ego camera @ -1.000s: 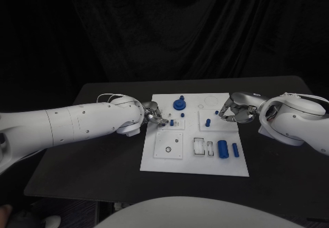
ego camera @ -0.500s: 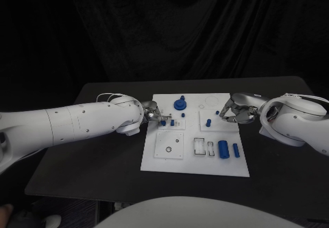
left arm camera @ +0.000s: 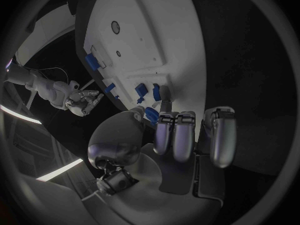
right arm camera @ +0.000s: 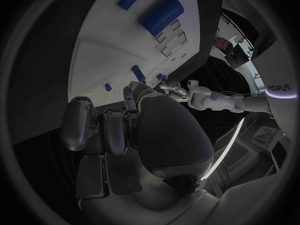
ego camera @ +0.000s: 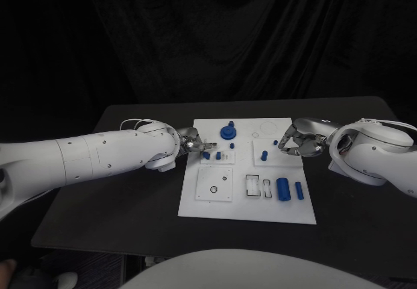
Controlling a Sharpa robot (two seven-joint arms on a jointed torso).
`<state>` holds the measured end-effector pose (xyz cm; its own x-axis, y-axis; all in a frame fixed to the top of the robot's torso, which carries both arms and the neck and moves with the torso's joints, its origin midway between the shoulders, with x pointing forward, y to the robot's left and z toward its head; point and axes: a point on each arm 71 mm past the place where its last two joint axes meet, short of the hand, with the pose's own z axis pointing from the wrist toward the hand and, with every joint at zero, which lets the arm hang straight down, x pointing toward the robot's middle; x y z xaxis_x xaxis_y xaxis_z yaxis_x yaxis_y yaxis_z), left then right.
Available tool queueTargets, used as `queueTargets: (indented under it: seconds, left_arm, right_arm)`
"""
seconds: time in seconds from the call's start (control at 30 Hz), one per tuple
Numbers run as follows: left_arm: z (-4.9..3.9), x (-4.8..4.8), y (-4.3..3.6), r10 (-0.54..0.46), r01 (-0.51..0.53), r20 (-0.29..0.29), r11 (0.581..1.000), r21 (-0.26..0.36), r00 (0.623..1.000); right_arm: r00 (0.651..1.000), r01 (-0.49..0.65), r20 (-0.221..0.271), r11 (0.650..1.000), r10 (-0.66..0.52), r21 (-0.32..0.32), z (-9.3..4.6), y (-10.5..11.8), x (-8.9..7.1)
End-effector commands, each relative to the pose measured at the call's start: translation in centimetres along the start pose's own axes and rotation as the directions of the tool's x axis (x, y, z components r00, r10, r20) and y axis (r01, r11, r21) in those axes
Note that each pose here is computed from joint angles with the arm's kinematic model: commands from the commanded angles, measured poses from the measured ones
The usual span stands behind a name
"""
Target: Assemble the parts on the task board
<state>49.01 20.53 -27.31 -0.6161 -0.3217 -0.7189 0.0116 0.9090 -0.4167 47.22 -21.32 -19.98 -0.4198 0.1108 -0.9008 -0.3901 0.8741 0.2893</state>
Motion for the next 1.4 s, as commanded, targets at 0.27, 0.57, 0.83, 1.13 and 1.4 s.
queueTargets:
  seconds: [0.27, 0.57, 0.83, 1.13, 1.4]
  left_arm:
    - [0.1, 0.4, -0.66, -0.001, 0.003, -0.015, 0.995, 0.095, 1.0]
    - [0.13, 0.43, -0.63, -0.002, 0.003, -0.015, 0.995, 0.101, 1.0]
    - [0.16, 0.39, -0.45, -0.003, 0.004, -0.011, 0.996, 0.088, 1.0]
    - [0.15, 0.05, -0.5, -0.018, 0.014, 0.033, 0.993, 0.113, 0.999]
    - [-0.89, -1.88, -1.64, -0.08, -0.027, 0.282, 0.934, 0.356, 0.956]
  right_arm:
    - [1.0, 0.002, -0.009, 1.0, -0.002, 0.014, 0.0, -0.1, 0.2]
    - [1.0, 0.002, -0.011, 1.0, -0.002, 0.013, 0.1, 0.0, 0.2]
    - [1.0, 0.002, -0.012, 1.0, -0.002, 0.013, 0.0, 0.0, 0.2]
    - [1.0, 0.002, -0.013, 1.0, -0.002, 0.015, 0.0, 0.0, 0.2]
    - [1.0, -0.006, 0.019, 1.0, 0.006, 0.005, -0.4, -0.2, 0.0]
